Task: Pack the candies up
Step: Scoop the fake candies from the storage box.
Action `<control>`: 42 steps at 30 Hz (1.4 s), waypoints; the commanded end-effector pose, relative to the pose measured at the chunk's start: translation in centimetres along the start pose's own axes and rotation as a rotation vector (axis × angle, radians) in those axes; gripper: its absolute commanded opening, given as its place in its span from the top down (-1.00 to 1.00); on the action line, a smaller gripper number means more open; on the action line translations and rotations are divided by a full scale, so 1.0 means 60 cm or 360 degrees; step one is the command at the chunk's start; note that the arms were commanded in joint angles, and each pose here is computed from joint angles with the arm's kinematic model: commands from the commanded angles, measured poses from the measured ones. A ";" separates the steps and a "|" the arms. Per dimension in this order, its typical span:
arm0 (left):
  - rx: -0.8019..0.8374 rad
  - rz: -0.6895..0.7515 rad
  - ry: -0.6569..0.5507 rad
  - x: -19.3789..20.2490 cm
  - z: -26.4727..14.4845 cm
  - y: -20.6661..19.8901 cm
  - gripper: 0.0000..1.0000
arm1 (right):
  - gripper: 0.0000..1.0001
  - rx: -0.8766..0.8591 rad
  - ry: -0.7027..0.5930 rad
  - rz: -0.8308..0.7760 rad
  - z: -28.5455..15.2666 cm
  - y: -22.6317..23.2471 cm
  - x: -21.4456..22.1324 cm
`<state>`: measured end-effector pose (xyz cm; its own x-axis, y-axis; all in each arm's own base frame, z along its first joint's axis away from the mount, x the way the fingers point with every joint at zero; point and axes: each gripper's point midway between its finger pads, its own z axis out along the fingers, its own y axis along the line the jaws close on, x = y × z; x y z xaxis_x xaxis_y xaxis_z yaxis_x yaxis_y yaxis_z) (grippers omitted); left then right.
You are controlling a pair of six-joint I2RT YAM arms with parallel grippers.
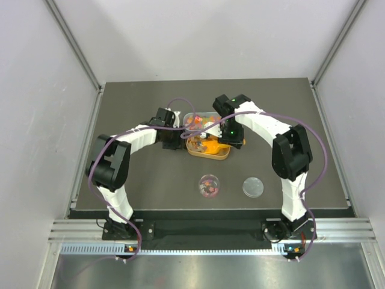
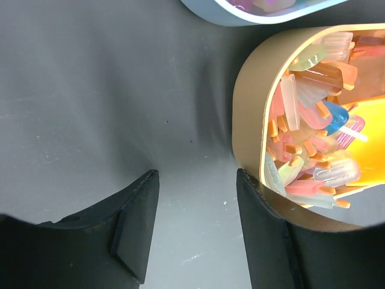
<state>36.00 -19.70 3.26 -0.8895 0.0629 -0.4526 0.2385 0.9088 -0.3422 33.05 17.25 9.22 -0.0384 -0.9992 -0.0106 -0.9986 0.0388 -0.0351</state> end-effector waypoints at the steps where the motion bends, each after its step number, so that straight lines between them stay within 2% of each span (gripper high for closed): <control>1: 0.0056 0.0061 -0.0074 -0.031 -0.001 -0.022 -0.19 | 1.00 -0.0058 -0.0089 -0.0015 -0.001 0.009 -0.014; 4: 0.0056 0.0072 -0.0071 -0.030 -0.002 -0.023 -0.18 | 1.00 -0.0064 -0.0087 0.0027 0.003 0.002 -0.014; 11: 0.0062 0.0078 -0.0074 -0.032 -0.014 -0.027 -0.18 | 1.00 -0.0082 -0.0131 0.0328 -0.001 -0.010 -0.027; 16: 0.0066 0.0083 -0.0103 -0.038 -0.036 -0.033 -0.19 | 1.00 -0.0046 -0.0121 0.0350 0.014 -0.001 -0.015; 29: -0.0032 0.0174 -0.0257 -0.071 -0.123 -0.014 -0.18 | 1.00 0.0092 -0.0280 0.0390 0.037 0.006 -0.016; 35: -0.0091 0.0201 -0.0309 -0.091 -0.146 0.008 -0.18 | 1.00 0.0214 -0.0433 0.0389 0.032 -0.016 -0.028; 42: -0.0196 0.0231 -0.0357 -0.127 -0.177 0.049 -0.18 | 1.00 0.0232 -0.0565 0.0397 0.048 -0.014 -0.032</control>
<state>37.84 -14.36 11.02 -0.8001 0.0932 -0.5926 0.2737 0.9358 -0.2223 32.16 17.52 4.72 -0.2609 -0.9368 -0.2332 -0.9564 0.2837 -0.0699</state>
